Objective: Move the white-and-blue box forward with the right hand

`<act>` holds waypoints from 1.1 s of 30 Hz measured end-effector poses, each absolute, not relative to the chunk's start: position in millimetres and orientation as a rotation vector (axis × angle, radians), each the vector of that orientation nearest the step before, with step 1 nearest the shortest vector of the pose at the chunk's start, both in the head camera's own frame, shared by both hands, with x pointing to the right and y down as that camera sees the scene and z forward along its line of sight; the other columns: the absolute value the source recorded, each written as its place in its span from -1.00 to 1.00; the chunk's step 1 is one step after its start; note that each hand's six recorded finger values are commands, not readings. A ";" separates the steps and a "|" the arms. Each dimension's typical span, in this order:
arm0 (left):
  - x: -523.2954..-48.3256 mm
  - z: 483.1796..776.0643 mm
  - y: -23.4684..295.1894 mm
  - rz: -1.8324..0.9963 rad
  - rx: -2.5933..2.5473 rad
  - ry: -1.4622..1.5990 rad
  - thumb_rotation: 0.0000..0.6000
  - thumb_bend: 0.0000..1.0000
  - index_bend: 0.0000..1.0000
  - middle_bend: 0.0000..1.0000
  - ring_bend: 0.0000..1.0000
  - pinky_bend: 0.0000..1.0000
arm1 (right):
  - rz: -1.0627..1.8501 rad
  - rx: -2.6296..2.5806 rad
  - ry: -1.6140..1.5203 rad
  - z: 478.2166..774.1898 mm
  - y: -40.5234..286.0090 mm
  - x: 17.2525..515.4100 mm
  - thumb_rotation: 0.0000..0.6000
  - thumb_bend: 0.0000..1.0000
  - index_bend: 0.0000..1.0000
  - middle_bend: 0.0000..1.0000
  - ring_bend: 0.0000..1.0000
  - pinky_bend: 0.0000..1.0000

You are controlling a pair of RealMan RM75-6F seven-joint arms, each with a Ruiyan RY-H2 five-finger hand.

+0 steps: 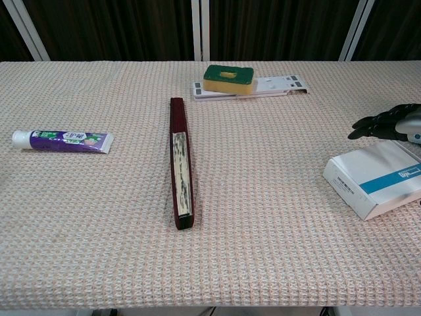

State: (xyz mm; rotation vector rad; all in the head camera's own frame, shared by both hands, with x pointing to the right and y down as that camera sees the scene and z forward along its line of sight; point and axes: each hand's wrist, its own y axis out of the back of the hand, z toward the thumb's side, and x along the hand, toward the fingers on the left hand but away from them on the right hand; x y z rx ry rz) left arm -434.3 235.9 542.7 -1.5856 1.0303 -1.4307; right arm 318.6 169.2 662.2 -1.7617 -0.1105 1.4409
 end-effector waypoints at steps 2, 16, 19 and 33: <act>-434.4 542.7 235.1 -1.429 -1.583 1.035 -0.16 -1.00 -0.61 -0.66 -0.84 -0.73 | 1.438 -1.762 -0.112 662.5 168.7 318.1 1.00 -0.93 -1.00 -1.00 -1.00 -1.00; -436.5 542.1 236.0 -1.431 -1.578 1.039 -0.10 -1.00 -0.61 -0.66 -0.84 -0.73 | 1.424 -1.779 -0.089 671.1 169.3 312.0 1.00 -0.93 -1.00 -1.00 -1.00 -1.00; -437.2 542.1 236.7 -1.430 -1.578 1.041 -0.10 -1.00 -0.61 -0.66 -0.84 -0.73 | 1.421 -1.783 -0.072 674.1 169.5 309.7 1.00 -0.93 -1.00 -1.00 -1.00 -1.00; -441.0 544.3 237.5 -1.442 -1.581 1.043 -0.11 -1.00 -0.61 -0.62 -0.84 -0.73 | 1.345 -1.827 -0.123 692.7 162.5 296.0 1.00 -0.54 0.19 0.29 0.07 -0.13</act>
